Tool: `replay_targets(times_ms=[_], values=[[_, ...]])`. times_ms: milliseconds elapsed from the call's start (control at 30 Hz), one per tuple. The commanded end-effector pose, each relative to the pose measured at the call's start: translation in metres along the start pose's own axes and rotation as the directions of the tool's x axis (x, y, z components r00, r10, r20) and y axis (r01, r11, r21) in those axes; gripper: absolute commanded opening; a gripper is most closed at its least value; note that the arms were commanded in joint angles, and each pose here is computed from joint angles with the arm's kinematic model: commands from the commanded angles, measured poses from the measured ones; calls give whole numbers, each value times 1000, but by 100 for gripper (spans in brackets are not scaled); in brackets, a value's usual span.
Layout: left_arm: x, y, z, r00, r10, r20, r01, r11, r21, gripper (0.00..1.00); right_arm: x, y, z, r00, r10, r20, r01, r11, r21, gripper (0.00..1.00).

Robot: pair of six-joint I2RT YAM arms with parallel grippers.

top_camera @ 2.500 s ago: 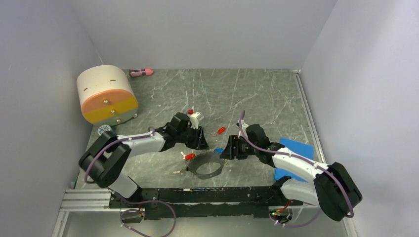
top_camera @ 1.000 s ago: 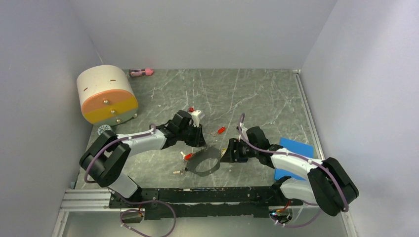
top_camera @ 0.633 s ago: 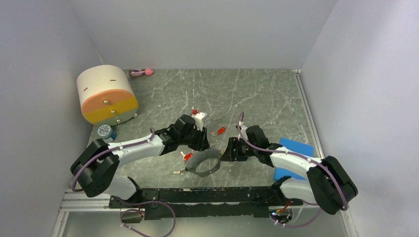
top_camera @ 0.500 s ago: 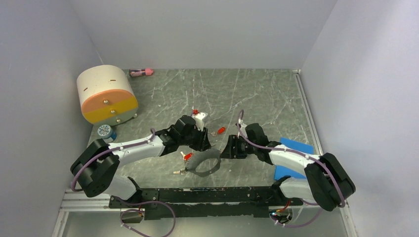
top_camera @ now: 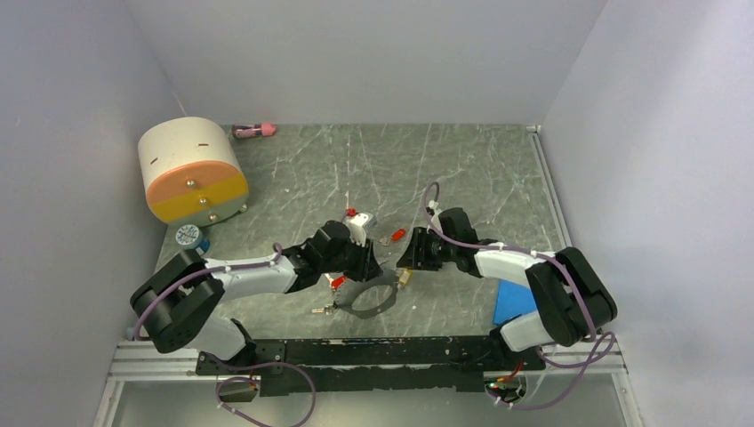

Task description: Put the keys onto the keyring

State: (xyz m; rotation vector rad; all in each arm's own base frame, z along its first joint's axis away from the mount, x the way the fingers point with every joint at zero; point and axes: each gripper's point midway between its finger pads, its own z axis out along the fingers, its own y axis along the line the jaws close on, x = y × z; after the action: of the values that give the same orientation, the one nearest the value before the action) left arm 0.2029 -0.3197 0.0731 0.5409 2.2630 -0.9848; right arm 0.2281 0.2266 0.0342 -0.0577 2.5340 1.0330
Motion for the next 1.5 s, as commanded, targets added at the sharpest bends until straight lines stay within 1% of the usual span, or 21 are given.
replay_targets(times_ms=[0, 167, 300, 433, 500, 667, 800, 867, 933, 1033, 1167, 1267, 1367, 1467], values=[[-14, -27, 16, 998, 34, 54, -39, 996, 81, 29, -29, 0, 1, 996, -43, 75, 42, 999, 20, 44], [-13, -29, 37, 996, 92, 18, -93, 994, 53, 31, -36, -1, 1, 995, -59, 85, 58, 998, 17, 43], [-9, -31, 52, 994, 107, -7, -106, 992, 60, 32, -37, -4, 4, 994, -70, 89, 69, 997, 21, 43], [5, -35, 64, 992, 117, -40, -113, 990, 83, 31, -26, -8, 11, 997, -57, 49, 57, 998, 0, 43], [15, -37, 66, 991, 119, -66, -112, 989, 98, 29, -19, -10, 12, 998, -49, 26, 50, 999, -11, 41], [39, -43, 62, 984, 135, -114, -121, 985, 124, 24, -8, -11, 8, 999, -33, 7, 33, 999, -17, 40], [54, -44, 54, 980, 145, -140, -128, 984, 124, 22, -4, -11, 4, 1000, -27, 5, 27, 1000, -13, 40], [51, -46, 49, 982, 144, -119, -129, 983, 128, 23, -4, -8, 3, 1000, -23, 0, 23, 999, -27, 40], [43, -51, 41, 987, 140, -75, -129, 982, 138, 25, -3, -6, 3, 1000, -14, -9, 14, 999, -38, 39], [26, -59, 27, 993, 119, -11, -116, 984, 137, 31, 2, -4, 4, 999, 1, -37, -3, 998, -55, 34], [4, -67, 10, 996, 69, 49, -74, 990, 116, 35, 13, -8, 4, 998, 24, -66, -28, 998, -50, 33], [-1, -64, 8, 999, -3, 36, 0, 996, 92, 36, 18, -10, 3, 996, 52, -76, -55, 998, -44, 33], [0, -55, 12, 996, -88, 2, 88, 994, 60, 35, 24, -12, 2, 992, 89, -90, -92, 995, -31, 34], [5, -48, 19, 992, -123, -25, 124, 991, 47, 33, 31, -13, 0, 988, 118, -102, -121, 992, -28, 34]])
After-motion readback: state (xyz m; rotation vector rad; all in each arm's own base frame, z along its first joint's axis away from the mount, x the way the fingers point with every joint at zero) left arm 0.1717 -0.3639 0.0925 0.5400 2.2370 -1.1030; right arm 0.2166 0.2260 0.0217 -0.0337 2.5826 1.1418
